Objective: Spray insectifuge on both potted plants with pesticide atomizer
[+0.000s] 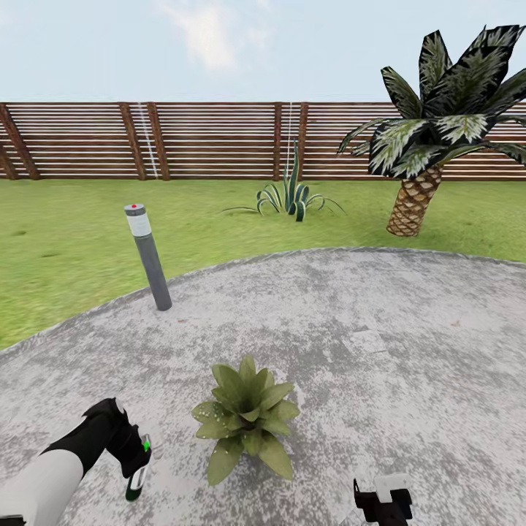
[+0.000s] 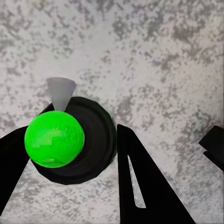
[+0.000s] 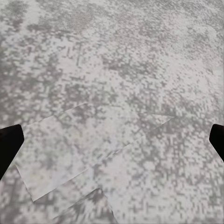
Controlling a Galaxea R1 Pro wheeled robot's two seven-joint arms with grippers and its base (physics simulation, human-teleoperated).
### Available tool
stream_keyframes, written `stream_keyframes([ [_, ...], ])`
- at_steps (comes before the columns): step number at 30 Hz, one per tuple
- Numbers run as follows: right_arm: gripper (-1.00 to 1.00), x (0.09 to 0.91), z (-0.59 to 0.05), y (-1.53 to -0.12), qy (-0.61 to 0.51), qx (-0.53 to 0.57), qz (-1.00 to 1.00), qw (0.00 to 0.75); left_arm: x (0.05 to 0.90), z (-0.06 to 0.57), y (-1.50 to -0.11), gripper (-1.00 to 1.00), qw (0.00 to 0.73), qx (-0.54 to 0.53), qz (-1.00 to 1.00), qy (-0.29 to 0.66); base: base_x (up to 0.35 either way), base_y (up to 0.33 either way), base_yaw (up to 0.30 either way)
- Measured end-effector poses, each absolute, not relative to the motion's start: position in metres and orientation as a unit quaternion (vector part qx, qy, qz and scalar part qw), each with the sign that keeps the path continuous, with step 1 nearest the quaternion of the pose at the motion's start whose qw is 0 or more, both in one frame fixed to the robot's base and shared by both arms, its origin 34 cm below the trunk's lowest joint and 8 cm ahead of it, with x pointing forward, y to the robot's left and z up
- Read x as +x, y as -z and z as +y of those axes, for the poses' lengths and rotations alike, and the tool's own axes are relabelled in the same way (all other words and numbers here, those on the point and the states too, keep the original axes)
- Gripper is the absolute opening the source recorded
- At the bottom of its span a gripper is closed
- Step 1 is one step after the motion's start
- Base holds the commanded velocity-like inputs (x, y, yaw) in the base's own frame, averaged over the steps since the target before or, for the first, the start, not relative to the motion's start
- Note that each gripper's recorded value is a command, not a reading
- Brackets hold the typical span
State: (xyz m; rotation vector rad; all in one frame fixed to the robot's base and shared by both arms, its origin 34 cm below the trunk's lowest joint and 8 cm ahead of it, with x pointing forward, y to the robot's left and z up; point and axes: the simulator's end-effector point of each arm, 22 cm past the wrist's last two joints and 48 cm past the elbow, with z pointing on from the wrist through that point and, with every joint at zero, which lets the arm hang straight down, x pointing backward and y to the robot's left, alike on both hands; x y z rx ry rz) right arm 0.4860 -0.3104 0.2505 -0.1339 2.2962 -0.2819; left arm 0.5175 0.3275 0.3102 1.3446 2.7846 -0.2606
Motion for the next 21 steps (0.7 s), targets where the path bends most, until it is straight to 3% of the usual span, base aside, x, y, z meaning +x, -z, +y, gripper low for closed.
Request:
stream_keyframes([
  [10, 1.0, 0.486, -0.31, -0.25, 0.111, -0.053, 0.908, 0.401, 0.525, 0.322, -0.304, -1.0, 0.05, 0.391, 0.915, 0.089, 0.0, 0.0, 0.0],
  [13, 1.0, 0.486, -0.31, -0.25, 0.111, -0.053, 0.908, 0.401, 0.535, 0.284, -0.307, -1.0, 0.065, 0.398, 0.909, 0.108, 0.0, 0.0, 0.0],
  [21, 1.0, 0.486, -0.305, -0.25, 0.108, -0.054, 0.908, 0.401, 0.518, 0.304, -0.283, -1.0, 0.074, 0.365, 0.925, 0.072, 0.0, 0.0, 0.0],
])
